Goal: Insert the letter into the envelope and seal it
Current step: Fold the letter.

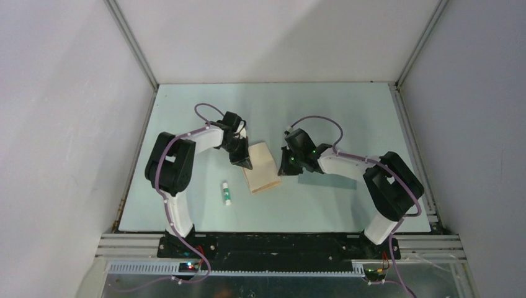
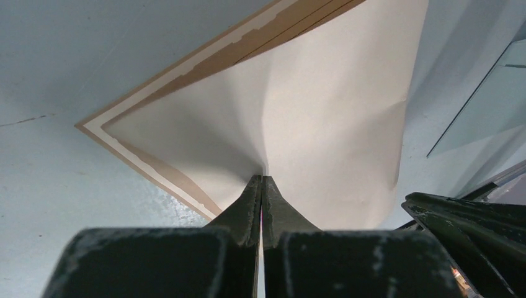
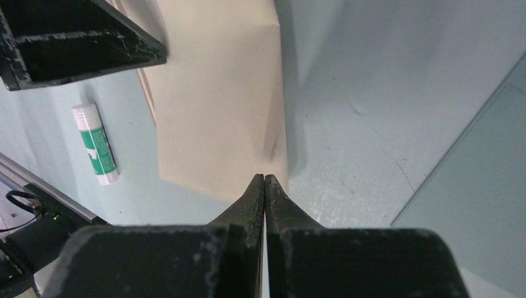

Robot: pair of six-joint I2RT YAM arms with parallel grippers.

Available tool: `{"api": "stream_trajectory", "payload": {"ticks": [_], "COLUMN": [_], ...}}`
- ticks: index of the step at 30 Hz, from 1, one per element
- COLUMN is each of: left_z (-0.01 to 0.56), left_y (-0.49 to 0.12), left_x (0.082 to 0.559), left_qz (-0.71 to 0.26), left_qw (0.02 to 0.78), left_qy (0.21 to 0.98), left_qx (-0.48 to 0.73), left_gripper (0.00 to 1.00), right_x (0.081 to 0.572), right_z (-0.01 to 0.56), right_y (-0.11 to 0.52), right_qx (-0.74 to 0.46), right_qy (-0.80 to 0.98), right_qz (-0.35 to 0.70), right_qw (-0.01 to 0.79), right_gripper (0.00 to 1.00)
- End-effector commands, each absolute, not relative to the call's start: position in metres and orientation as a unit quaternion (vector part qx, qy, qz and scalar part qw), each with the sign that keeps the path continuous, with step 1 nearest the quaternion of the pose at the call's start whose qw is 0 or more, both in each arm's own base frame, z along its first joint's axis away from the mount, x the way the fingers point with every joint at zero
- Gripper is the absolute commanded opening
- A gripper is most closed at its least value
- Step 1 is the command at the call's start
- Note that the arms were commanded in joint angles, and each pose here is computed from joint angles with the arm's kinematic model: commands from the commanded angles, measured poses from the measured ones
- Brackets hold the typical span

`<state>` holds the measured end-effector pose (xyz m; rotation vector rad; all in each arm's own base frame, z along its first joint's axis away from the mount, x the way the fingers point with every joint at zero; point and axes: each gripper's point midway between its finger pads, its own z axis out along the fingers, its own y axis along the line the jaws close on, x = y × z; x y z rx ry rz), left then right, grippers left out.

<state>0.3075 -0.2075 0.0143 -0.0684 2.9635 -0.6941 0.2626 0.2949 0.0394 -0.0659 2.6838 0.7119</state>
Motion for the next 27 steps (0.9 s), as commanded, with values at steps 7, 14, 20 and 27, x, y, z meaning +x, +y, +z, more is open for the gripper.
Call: {"api": "stream_trajectory", "payload": {"ticks": [7,14,20,27], "left_z": [0.058,0.081,0.063,0.019], "left_y": [-0.203,-0.214,-0.21,-0.196], "left_x": [0.311,0.316,0.321,0.31], "left_qz": [-0.23,-0.256,-0.236,-0.197], "left_qw": [0.081,0.093,0.083,0.044], "left_qy": [0.97,0.962,0.968,0.979], "left_qx": [-0.003,0.002,0.001,-0.006], "left_gripper": [0.0,0.0,0.0,0.0], "right_x": [0.251,0.269,0.281,0.302], "right_z": [0.004,0.049,0.081,0.096], "right_y": [0.302,0.309,0.323,0.339], "right_qx": [-0.045,-0.054,-0.063,-0.049], "right_qy": [0.961,0.947,0.933,0.921], "right_qz": [0.229,0.246,0.278,0.309], "right_qw": [0.147,0.199,0.221,0.231], "right_gripper": [0.0,0.0,0.0,0.0]}}
